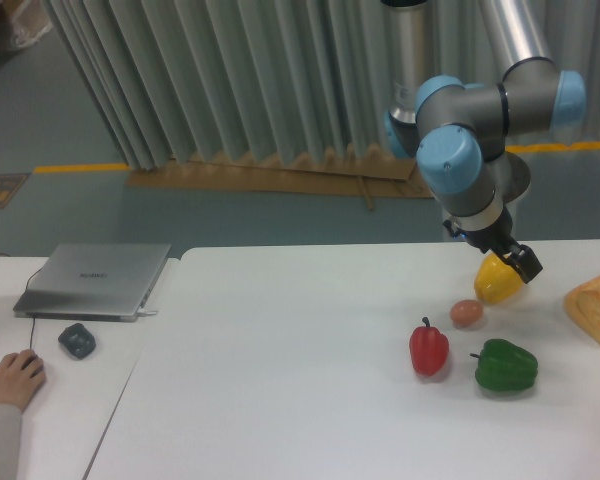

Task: Place the yellow pepper in a basket
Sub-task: 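Lift the yellow pepper slightly off the table, then rotate the wrist while holding the yellow pepper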

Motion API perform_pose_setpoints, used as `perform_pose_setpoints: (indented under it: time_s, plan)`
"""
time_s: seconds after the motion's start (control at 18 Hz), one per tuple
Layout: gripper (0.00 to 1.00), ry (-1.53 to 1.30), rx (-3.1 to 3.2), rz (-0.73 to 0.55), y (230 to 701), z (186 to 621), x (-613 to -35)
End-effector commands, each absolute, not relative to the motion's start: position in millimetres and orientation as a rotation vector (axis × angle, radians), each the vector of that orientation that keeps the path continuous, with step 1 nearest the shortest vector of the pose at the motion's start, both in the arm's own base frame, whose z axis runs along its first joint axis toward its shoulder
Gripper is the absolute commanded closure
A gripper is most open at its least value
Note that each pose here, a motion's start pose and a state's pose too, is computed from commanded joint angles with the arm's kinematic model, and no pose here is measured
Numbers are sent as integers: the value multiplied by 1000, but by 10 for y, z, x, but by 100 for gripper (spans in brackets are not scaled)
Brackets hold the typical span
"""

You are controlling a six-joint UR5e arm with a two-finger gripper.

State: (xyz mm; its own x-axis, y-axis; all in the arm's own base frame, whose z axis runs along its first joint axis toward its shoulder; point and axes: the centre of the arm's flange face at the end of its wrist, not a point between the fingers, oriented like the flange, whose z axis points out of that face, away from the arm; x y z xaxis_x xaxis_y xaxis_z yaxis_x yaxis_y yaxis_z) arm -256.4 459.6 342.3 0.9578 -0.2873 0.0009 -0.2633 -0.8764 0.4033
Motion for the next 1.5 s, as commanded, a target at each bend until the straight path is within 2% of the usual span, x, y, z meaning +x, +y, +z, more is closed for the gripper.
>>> perform_pose_setpoints:
  time_s: [0.11,1.06,1.5]
  plan:
    - [0,-373,2667,-60,4489,3239,-2470]
    - [0,-365,2606,-14,4537,2854,-2282]
    - [0,-372,2552,-37,4499,2711,-2237]
